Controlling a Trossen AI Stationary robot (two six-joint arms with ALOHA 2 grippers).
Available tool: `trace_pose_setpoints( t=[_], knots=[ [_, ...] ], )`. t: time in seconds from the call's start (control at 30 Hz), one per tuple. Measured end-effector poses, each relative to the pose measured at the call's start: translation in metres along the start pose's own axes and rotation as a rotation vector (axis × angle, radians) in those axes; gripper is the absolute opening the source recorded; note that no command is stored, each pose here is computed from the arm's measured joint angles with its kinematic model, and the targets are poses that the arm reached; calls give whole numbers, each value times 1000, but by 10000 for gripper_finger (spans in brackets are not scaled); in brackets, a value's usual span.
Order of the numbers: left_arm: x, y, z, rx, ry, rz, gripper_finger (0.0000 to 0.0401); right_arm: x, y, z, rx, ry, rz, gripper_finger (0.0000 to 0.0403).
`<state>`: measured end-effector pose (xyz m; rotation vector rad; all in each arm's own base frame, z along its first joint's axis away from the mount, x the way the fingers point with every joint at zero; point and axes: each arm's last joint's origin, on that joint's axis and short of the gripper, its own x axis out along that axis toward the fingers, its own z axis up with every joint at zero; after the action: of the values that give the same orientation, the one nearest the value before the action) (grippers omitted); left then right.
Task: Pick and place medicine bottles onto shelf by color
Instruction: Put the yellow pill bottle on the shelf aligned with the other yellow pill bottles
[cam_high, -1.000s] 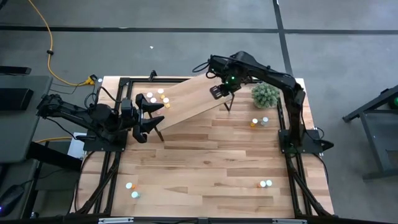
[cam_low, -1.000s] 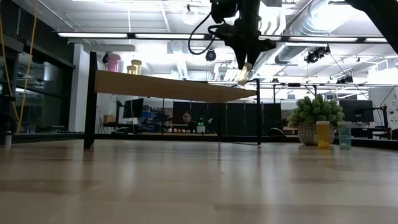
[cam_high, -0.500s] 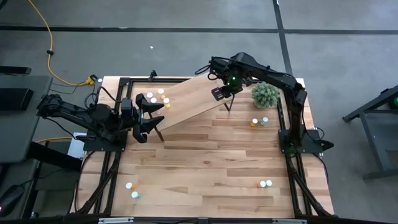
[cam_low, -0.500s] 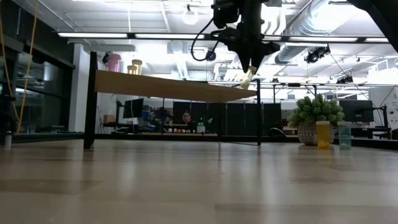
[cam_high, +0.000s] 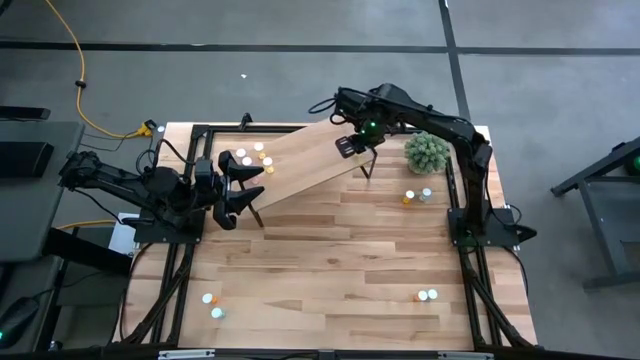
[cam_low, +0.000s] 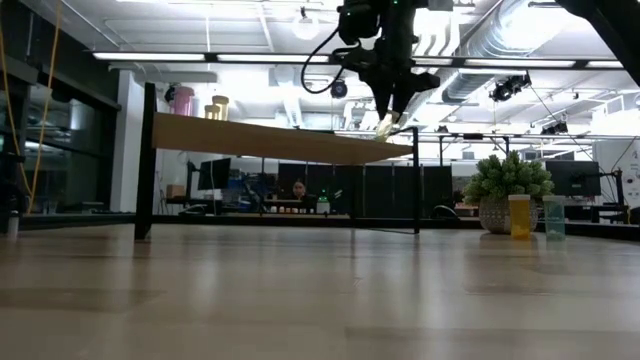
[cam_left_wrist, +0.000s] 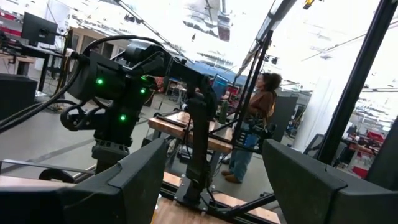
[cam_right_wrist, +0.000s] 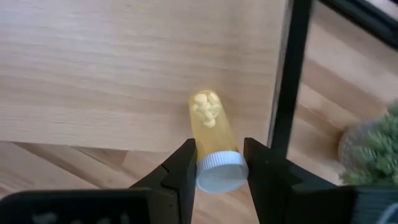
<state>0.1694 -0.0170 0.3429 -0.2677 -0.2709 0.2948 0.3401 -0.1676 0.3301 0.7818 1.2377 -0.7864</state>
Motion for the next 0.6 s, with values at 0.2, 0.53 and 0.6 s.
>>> trace_pose_setpoints(
  t=[0.2, 0.53, 0.6],
  knots=[
    [0, 1, -1, -48, -3, 26, 257, -8, 9, -3, -97, -66, 54, 108],
    [42, -22, 6, 125, 272, 68, 201, -67, 33, -59, -384, -155, 224, 108],
    [50, -30, 10, 170, 367, 41, 176, -78, 37, -72, -445, -168, 259, 108]
  ],
)
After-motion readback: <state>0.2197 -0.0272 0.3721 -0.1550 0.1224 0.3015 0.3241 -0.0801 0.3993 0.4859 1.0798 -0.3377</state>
